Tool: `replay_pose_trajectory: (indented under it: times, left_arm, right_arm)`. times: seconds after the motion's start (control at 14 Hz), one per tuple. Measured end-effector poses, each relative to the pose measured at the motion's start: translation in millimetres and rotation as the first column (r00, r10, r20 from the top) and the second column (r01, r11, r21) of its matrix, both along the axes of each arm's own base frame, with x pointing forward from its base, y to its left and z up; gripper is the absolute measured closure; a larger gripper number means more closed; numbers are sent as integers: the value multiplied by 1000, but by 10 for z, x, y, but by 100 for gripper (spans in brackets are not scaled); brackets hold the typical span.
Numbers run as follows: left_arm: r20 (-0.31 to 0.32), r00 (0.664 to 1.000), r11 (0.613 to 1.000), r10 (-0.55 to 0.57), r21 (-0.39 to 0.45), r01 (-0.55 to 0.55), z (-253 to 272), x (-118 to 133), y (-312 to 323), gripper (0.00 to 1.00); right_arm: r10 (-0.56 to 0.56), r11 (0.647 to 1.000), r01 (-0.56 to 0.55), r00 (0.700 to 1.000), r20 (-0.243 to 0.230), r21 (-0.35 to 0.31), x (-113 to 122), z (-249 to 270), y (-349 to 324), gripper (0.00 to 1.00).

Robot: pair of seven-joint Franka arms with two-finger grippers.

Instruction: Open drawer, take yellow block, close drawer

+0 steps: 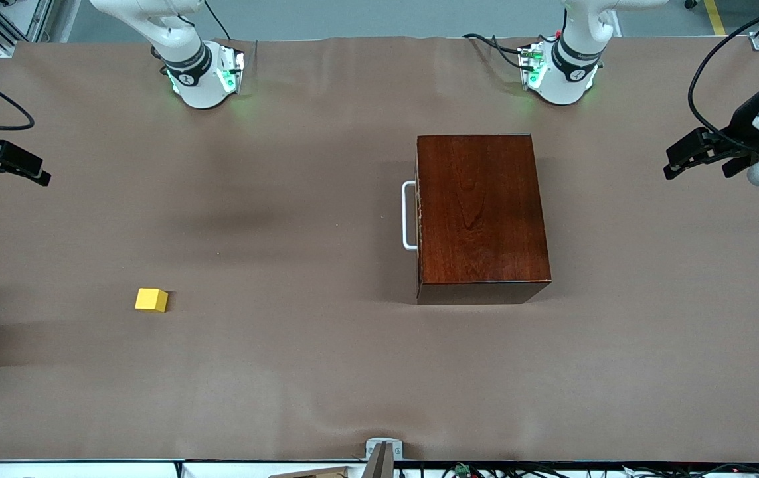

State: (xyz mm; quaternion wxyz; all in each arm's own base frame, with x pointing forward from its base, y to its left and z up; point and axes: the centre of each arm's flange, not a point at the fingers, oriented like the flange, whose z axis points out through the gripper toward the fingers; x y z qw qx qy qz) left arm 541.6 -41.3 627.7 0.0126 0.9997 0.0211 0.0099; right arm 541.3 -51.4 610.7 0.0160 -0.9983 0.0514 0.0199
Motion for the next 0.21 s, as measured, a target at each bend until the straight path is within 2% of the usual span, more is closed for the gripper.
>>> replay_pose_trajectory:
  times: [0.21]
  left_arm:
    - [1, 1000, 1000, -5, 15, 5, -2, -1, -11, 0]
  right_arm:
    - [0, 1000, 0, 1000, 0, 0, 0, 0, 0, 0]
